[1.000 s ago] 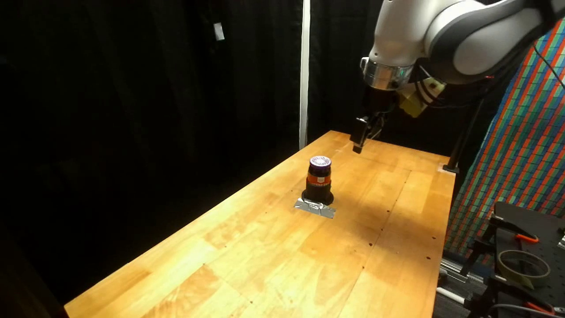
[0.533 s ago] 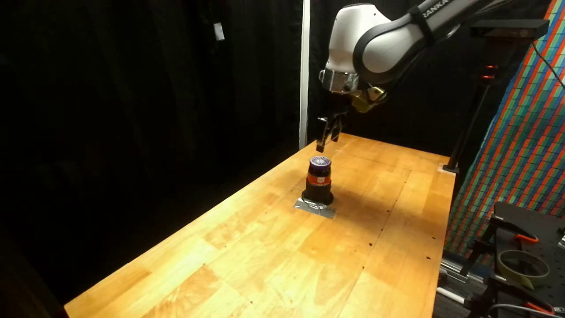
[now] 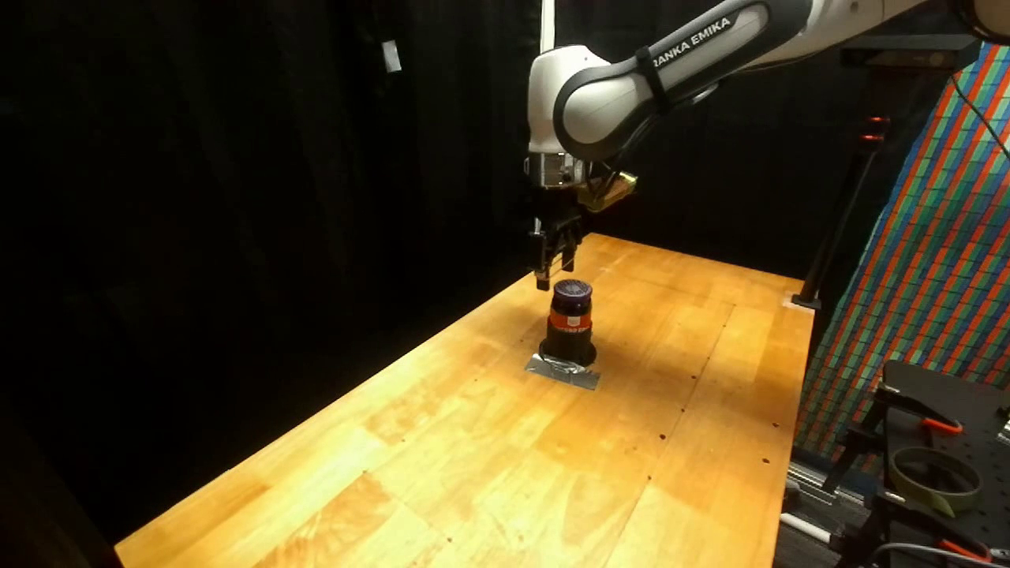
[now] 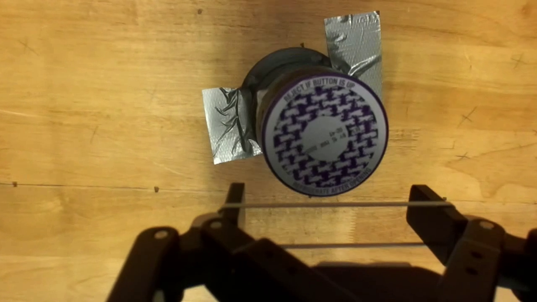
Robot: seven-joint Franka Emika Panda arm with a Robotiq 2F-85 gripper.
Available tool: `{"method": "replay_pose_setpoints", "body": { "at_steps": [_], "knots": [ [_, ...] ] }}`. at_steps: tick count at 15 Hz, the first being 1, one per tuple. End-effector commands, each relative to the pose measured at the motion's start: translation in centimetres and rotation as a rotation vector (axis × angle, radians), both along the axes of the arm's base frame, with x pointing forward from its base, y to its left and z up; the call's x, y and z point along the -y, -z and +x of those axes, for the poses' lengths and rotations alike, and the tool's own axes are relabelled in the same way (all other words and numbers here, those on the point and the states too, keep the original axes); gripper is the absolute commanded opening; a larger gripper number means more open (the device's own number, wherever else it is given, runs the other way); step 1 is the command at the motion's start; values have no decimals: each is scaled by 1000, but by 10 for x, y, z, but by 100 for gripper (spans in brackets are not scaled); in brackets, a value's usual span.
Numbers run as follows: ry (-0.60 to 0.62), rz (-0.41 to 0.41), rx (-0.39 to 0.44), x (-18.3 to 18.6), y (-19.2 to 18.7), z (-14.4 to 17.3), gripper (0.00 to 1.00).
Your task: Put the rubber band around the brown cup
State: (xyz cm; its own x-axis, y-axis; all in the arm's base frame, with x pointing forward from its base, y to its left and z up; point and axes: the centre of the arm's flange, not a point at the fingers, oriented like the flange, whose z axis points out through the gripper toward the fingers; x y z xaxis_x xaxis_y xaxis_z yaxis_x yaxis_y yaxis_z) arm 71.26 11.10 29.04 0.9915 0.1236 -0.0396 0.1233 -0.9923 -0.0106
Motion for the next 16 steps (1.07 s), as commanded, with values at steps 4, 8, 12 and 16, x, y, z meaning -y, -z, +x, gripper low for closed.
{"method": "replay_pose_setpoints", "body": {
  "at_steps": [4, 8, 12, 16],
  "knots": [
    [-1, -58, -101, -5, 26, 55, 100],
    [-7, -70, -198, 1, 40, 52, 100],
    [-29, -74, -243, 0, 38, 39, 100],
    [-29, -92, -251, -2, 29, 18, 100]
  ]
}}
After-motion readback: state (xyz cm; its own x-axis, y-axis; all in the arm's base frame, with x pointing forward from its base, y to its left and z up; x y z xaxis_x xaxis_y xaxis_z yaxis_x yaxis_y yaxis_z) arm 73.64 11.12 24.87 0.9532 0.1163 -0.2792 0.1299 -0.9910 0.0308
